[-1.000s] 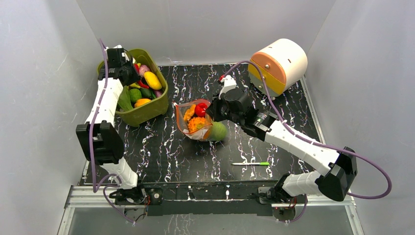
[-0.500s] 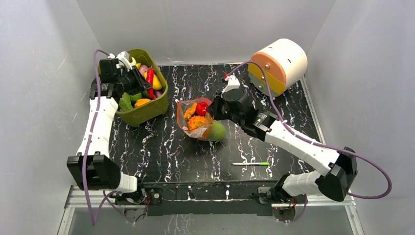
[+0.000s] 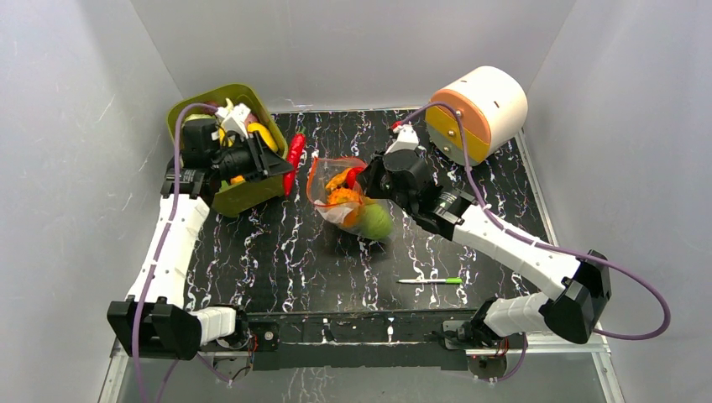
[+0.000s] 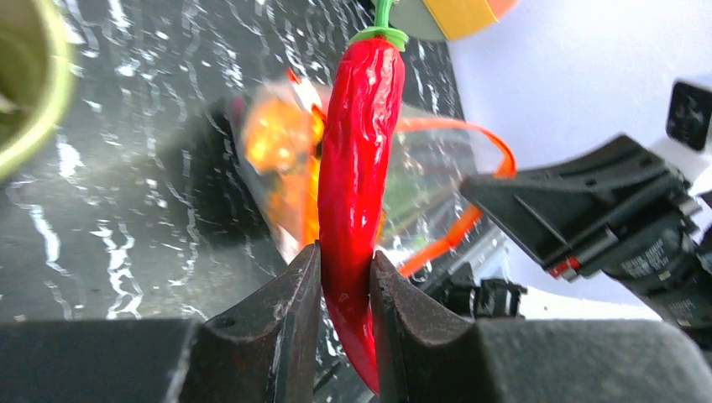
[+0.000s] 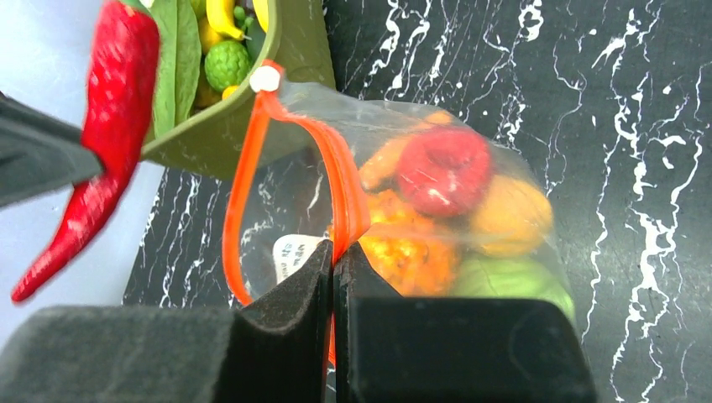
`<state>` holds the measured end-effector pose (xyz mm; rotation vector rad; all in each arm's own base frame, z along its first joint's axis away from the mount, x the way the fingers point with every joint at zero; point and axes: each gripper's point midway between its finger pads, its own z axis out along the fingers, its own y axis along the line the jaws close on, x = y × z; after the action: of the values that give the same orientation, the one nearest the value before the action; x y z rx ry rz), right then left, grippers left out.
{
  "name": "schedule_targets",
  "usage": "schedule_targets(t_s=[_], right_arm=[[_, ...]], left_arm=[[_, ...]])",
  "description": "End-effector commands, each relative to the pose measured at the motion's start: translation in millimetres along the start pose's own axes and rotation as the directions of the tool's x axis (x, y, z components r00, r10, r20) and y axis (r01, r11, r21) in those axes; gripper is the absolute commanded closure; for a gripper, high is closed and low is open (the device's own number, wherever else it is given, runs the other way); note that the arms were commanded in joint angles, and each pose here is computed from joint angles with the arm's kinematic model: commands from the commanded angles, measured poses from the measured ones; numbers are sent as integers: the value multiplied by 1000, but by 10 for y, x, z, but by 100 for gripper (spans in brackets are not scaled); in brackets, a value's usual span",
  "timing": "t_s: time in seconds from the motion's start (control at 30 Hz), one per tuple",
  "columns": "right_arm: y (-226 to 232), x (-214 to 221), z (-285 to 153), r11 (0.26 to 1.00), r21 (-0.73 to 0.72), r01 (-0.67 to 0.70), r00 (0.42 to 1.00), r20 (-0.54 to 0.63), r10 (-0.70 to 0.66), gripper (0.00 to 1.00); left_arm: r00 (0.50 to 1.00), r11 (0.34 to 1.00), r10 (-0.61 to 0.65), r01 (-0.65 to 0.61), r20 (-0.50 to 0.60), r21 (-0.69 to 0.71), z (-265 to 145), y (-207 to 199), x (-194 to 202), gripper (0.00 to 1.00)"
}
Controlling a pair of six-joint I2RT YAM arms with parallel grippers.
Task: Place the food in the zip-top bag and seal the zipper
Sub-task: Pick up the fake vegetable from the bin, then place the fake vegetable in the zipper food storage bag.
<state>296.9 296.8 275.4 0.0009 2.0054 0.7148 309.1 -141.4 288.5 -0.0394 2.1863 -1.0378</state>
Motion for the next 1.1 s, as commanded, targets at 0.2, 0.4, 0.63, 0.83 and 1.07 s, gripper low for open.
schedule_targets(t_s=[0.2, 0.4, 0.63, 0.83, 1.07], right_arm=[[391, -744, 27, 993, -114, -31, 962, 266, 61, 100], [476, -733, 51, 986, -167, 6, 959, 280, 42, 100], [588, -699, 74, 974, -220, 48, 962, 274, 14, 100], [799, -428, 149, 941, -314, 124, 978, 200, -62, 100], [940, -322, 101, 928, -351, 121, 981, 183, -59, 100]], left_arm=[[985, 978, 9, 28, -174, 208, 64, -531, 532, 86], [977, 993, -39, 62, -209, 105, 123, -404, 596, 86], [967, 994, -87, 102, -238, 50, 175, -349, 589, 86], [970, 993, -117, 118, -214, -10, 309, -253, 466, 86], [977, 986, -157, 146, -142, -83, 459, -56, 406, 87]])
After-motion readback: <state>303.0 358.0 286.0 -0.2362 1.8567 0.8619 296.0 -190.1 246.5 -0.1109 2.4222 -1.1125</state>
